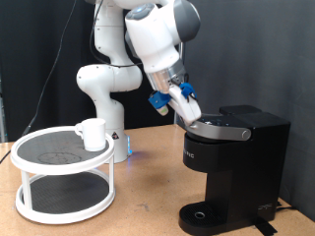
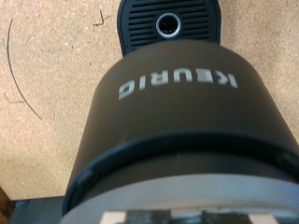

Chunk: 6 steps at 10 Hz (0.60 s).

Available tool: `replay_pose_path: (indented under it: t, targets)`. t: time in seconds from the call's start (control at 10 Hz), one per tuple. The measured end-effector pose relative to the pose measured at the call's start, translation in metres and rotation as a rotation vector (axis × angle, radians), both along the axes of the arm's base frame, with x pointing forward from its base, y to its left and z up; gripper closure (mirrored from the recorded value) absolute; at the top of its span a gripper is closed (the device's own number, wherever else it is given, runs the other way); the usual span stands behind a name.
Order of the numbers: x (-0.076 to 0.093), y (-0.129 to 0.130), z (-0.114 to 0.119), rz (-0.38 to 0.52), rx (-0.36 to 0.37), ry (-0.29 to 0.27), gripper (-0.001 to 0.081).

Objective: Make a cup of coffee with the keurig machine

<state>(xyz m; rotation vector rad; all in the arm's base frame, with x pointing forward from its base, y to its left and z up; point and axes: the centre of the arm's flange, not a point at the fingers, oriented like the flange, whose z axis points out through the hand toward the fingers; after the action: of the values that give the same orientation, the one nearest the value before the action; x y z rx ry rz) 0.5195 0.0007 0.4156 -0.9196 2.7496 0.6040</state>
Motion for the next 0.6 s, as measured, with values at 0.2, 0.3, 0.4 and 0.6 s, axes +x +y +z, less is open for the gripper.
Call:
replay_pose_path:
  t: [0.2,0.3,0.4,0.6]
  targets:
    - [-0.0002,-0.0025,-0.0177,-0.001,-0.009,0.007,0.0806]
    - [-0.0002,-0.0032,-0.018,-0.002,-0.01,0.005,0.0806]
    - [-0.0001,-0.0033,-0.018,0.0,-0.01,0.003,0.0806]
    - [-0.0005,-0.0046,-0.0187,0.014,0.003,-0.009,0.0806]
